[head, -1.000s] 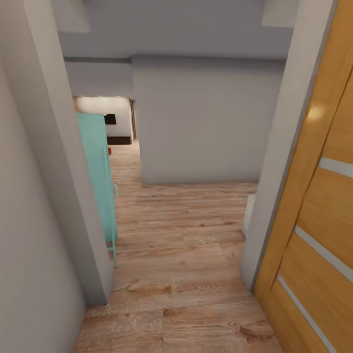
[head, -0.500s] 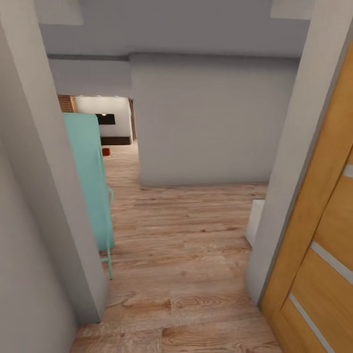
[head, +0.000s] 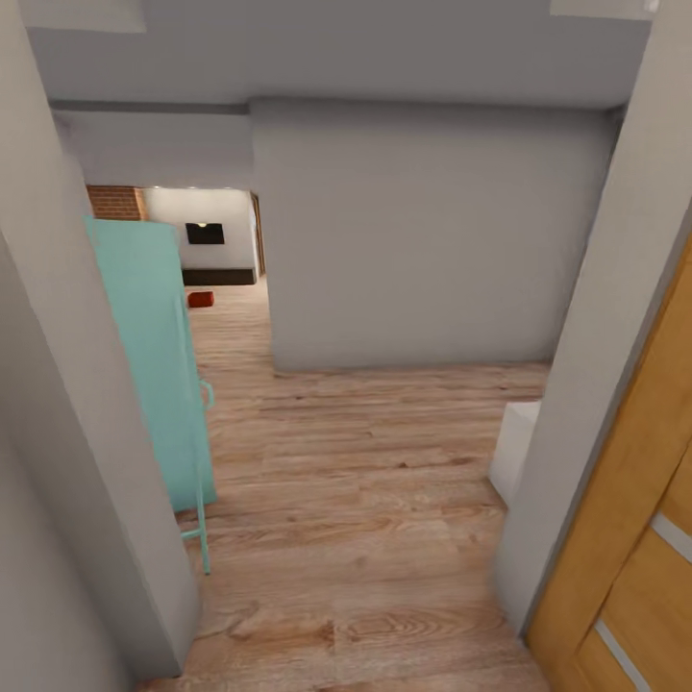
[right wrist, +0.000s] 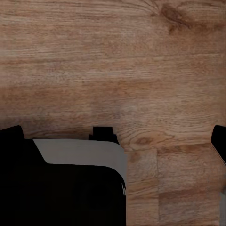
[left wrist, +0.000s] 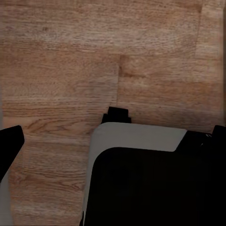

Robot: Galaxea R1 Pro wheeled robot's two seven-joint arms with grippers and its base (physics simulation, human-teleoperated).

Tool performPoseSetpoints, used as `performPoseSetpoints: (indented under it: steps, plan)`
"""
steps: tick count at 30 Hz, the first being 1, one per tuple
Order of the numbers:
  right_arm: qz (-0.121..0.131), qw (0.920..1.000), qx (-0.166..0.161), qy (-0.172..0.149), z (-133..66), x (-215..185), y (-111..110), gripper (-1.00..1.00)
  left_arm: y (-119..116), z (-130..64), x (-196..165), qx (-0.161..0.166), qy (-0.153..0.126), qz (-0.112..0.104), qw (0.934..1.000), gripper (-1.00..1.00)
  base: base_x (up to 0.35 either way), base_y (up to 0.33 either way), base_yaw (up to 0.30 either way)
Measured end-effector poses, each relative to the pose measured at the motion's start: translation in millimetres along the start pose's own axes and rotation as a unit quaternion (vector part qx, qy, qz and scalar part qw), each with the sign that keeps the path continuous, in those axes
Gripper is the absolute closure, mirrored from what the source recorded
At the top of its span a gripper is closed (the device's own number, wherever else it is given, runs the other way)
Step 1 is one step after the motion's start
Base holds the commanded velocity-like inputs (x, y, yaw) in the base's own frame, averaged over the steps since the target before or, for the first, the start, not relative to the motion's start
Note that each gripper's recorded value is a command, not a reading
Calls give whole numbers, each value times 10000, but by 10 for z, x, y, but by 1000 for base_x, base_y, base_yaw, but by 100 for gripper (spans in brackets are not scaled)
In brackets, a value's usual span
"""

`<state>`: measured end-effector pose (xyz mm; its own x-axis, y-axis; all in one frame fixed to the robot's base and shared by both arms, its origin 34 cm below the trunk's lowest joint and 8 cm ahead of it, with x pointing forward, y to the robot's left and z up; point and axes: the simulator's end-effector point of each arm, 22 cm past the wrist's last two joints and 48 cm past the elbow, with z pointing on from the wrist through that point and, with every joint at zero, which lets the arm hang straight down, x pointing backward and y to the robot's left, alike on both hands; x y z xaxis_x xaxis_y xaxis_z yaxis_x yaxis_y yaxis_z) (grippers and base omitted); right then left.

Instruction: Move the two storage containers from the living room to the garage. In the garage, place one container on the floor and stack the other container on top of it (either order is fine).

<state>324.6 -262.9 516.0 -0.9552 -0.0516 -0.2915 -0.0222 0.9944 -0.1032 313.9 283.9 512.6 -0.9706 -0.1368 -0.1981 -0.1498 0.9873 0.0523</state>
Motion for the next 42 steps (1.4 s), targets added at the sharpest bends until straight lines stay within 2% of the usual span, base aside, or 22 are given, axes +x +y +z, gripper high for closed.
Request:
performPoseSetpoints:
  steps: [10,42]
  plan:
    - [0,10000,0,0,0,0,0,-100,-67,0,100,169,61,7,9998,-100,322,0,0]
    - [7,10000,1,-7,0,-3,0,-100,-69,0,105,175,58,7,9998,-100,322,0,0]
